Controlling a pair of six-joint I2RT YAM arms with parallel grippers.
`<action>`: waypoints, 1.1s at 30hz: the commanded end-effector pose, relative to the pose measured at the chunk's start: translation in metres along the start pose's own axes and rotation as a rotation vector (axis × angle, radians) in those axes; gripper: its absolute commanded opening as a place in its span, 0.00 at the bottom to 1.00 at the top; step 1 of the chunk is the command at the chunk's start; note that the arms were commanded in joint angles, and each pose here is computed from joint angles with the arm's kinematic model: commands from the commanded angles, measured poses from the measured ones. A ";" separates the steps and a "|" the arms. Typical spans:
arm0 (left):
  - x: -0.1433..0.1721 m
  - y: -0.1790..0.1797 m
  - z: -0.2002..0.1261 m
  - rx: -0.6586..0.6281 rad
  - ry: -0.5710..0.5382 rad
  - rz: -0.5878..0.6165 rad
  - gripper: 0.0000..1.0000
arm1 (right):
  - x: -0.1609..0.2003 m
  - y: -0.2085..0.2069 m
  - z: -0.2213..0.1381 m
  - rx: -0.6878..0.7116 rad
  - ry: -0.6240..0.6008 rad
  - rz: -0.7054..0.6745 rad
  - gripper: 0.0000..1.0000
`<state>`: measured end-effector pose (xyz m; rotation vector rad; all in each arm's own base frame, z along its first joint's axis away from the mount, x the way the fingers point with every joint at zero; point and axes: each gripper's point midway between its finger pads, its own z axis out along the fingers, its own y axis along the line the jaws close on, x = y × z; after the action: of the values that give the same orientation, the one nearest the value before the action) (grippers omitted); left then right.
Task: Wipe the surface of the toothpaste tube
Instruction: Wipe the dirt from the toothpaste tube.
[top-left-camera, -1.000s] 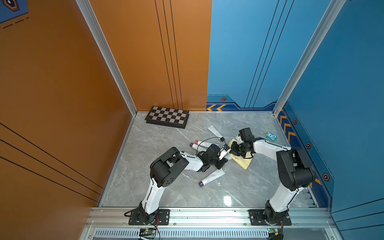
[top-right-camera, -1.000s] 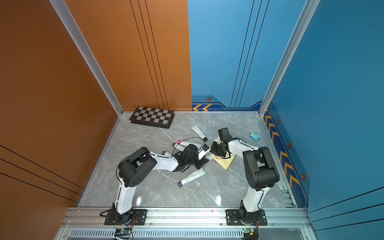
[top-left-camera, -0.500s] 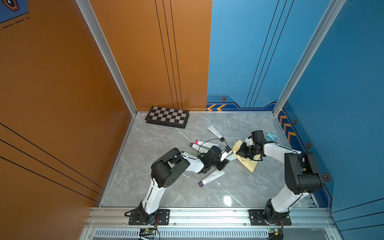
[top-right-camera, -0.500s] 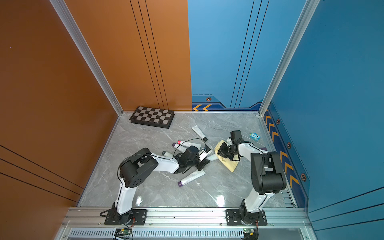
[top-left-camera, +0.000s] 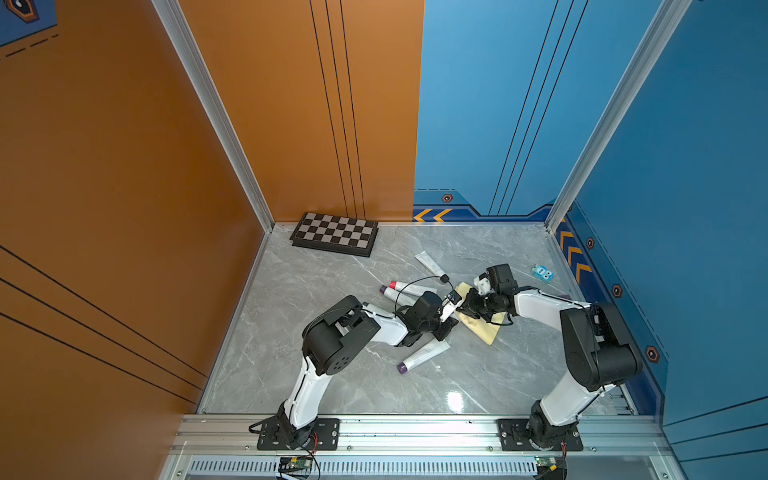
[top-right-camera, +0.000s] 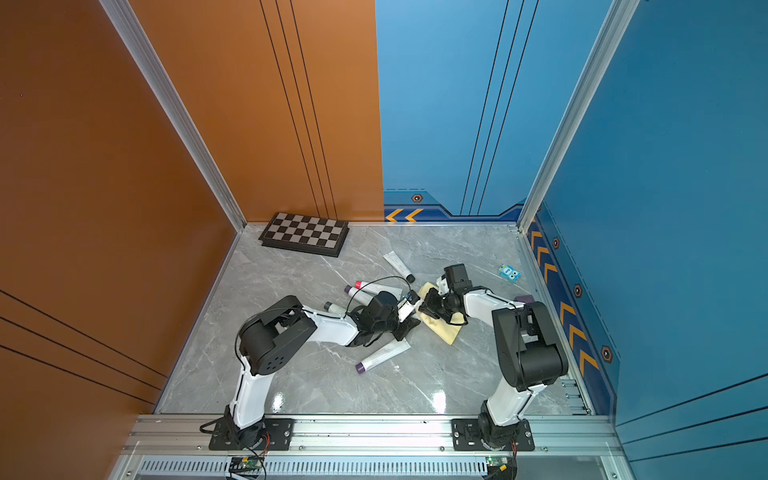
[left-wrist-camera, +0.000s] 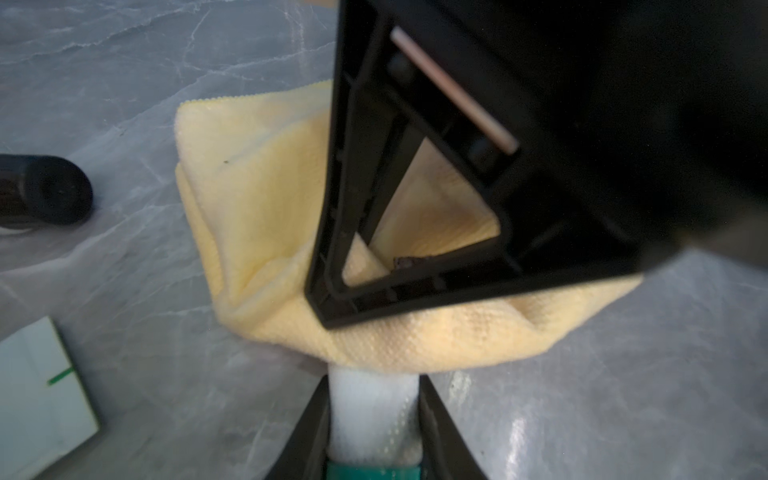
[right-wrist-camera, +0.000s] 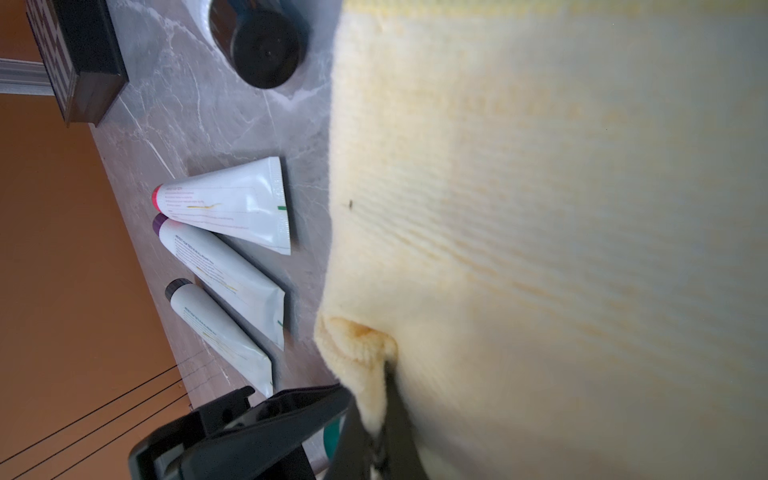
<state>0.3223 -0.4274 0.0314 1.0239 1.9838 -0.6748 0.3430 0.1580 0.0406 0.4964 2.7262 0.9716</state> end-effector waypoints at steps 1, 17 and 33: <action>0.057 0.019 0.006 -0.057 0.145 -0.039 0.20 | 0.029 -0.056 -0.009 0.162 0.077 0.120 0.00; 0.057 0.018 0.007 -0.048 0.145 -0.042 0.20 | 0.008 -0.042 -0.030 0.156 0.016 0.075 0.00; 0.055 0.015 0.007 -0.041 0.142 -0.035 0.20 | 0.006 -0.002 -0.015 0.106 0.031 0.034 0.00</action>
<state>0.3303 -0.4256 0.0310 1.0015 1.9699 -0.6719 0.3313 0.1531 0.0627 0.5095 2.7883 0.8862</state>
